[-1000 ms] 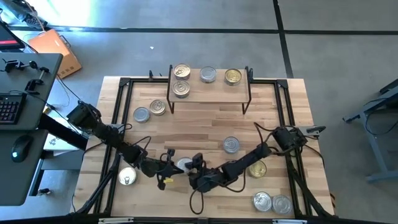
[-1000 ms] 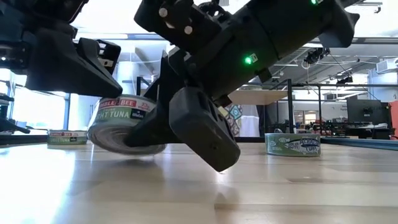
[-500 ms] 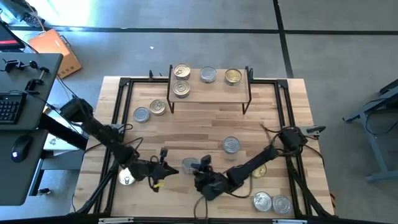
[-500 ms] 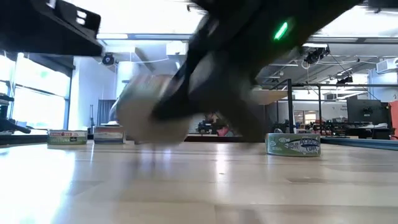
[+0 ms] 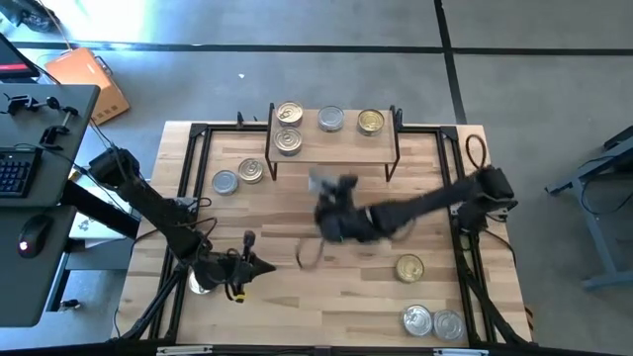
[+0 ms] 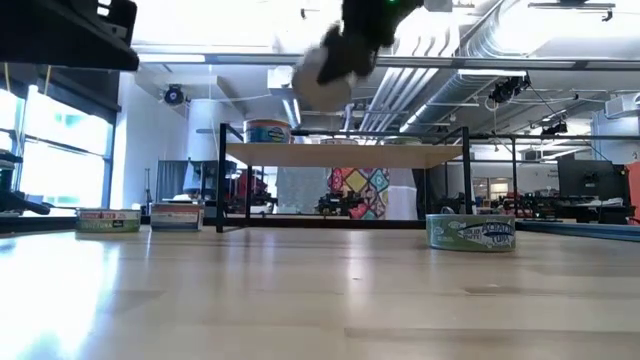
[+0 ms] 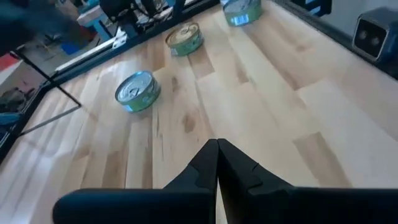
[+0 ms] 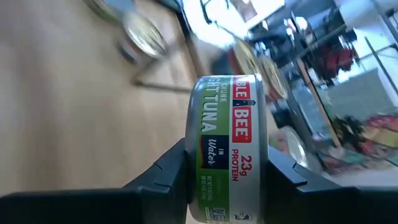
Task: Stack canned seafood by type on shelf
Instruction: Put the green tuna can on the shelf, then put the green with blue patterned tuna can on the shelf
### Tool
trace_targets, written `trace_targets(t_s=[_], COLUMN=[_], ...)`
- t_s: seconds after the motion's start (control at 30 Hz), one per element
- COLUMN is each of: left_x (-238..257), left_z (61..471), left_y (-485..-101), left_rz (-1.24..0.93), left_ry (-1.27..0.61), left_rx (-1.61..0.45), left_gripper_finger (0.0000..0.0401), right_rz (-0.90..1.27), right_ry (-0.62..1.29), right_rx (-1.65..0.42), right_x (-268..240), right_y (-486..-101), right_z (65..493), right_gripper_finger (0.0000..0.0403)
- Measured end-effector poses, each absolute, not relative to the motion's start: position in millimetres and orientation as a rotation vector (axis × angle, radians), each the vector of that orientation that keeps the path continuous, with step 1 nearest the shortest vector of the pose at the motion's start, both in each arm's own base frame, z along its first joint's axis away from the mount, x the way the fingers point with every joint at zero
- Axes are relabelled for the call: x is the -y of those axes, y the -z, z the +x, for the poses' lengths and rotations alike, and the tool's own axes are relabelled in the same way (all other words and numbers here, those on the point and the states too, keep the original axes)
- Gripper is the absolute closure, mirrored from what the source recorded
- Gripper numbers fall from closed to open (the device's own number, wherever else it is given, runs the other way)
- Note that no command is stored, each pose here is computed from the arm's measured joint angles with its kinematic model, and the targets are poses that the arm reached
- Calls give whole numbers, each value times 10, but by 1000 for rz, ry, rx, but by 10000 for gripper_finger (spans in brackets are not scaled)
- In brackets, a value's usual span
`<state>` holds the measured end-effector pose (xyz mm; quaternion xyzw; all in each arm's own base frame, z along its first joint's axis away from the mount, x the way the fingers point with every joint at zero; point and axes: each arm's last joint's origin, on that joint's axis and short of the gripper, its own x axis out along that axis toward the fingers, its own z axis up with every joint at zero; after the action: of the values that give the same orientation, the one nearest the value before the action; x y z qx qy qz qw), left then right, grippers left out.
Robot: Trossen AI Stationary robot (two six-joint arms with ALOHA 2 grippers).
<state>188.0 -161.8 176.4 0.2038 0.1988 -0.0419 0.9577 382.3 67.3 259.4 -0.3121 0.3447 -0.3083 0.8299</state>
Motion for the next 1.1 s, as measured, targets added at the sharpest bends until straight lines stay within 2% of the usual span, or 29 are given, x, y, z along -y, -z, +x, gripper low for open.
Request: trace_targets(t_s=[0.17, 0.33, 0.47, 0.63, 0.8, 1.1], left_x=[1610, 1610, 1610, 1609, 1610, 1610], left_z=[1876, 1876, 1876, 1878, 1878, 1878], left_y=[-1754, -1754, -1754, -1756, -1754, -1753], left_rz=[423, 416, 412, 396, 392, 387], left_ry=[72, 70, 70, 66, 66, 66], left_rx=[-412, -412, -412, -411, -412, -412], left_gripper_finger=[401, 401, 401, 401, 401, 401], right_rz=[-689, -662, -649, -587, -598, -621], right_ry=[683, 715, 639, 643, 613, 667], right_rx=[-837, -894, -923, -920, -939, -923], right_x=[30, 432, 528, 580, 561, 561], right_y=[-2580, -2558, -2532, -2499, -2483, -2599], right_z=[3924, 3908, 3896, 3878, 3876, 3904], right_gripper_finger=[282, 282, 275, 219, 181, 168])
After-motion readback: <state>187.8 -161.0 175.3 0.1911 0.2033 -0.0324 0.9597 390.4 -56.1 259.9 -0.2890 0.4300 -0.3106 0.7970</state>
